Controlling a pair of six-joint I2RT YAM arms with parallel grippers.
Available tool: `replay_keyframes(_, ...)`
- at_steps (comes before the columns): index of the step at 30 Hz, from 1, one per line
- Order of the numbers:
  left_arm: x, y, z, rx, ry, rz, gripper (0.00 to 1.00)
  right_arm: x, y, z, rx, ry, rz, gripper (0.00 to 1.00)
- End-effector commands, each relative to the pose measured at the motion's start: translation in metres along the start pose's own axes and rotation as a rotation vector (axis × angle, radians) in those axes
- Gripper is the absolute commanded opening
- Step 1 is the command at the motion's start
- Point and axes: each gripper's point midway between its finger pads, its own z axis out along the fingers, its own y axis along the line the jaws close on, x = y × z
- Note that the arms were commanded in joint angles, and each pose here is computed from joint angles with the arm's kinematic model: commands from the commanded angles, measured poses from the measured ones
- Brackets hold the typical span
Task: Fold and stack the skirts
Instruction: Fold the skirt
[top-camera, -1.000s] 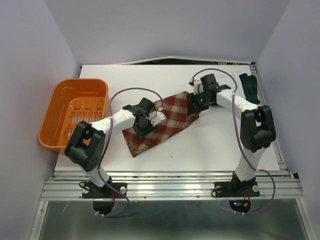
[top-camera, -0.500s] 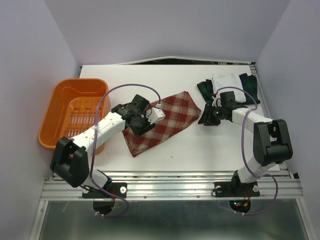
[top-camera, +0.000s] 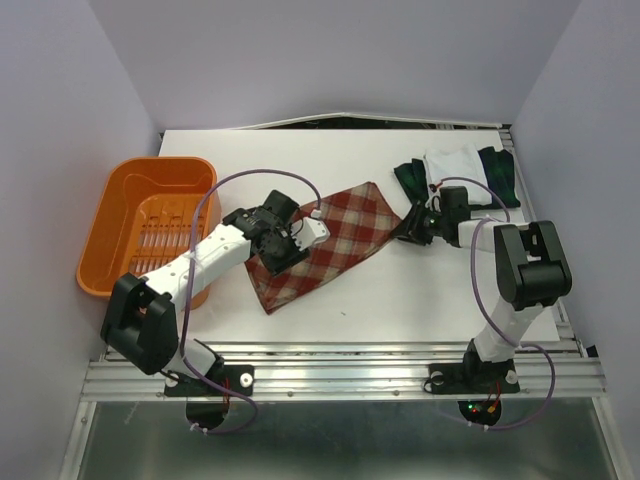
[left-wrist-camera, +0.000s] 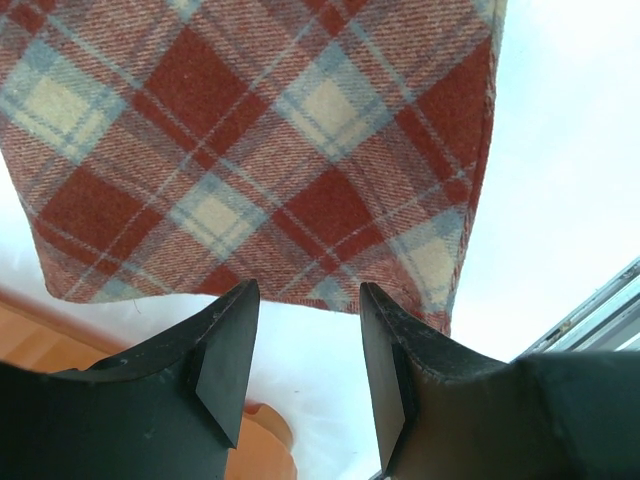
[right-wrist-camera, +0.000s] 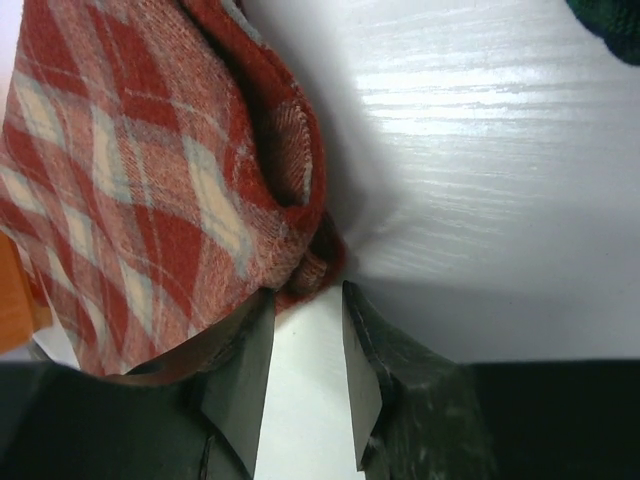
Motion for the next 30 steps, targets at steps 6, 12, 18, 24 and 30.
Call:
replay_keyframes(6, 0.021, -0.042, -0.013, 0.144, 0.011, 0.161, 0.58, 0.003, -0.014, 0.01, 0.013, -0.03, 0.011, 0.28)
replay_keyframes(12, 0.04, -0.063, 0.001, 0.177, 0.062, 0.199, 0.6, 0.008, -0.013, 0.005, 0.004, -0.027, -0.009, 0.21)
replay_keyframes(18, 0.042, -0.058, 0.02, 0.088, 0.105, 0.23, 0.6, 0.005, -0.014, 0.01, 0.003, -0.028, -0.005, 0.07)
replay_keyframes(24, 0.046, -0.042, 0.029, 0.005, 0.158, 0.237, 0.58, 0.003, -0.013, 0.009, 0.005, -0.036, -0.007, 0.01)
replay_keyframes(30, 0.066, -0.045, 0.033, 0.017, 0.229, 0.25, 0.35, 0.005, -0.017, 0.012, 0.018, -0.03, 0.009, 0.01)
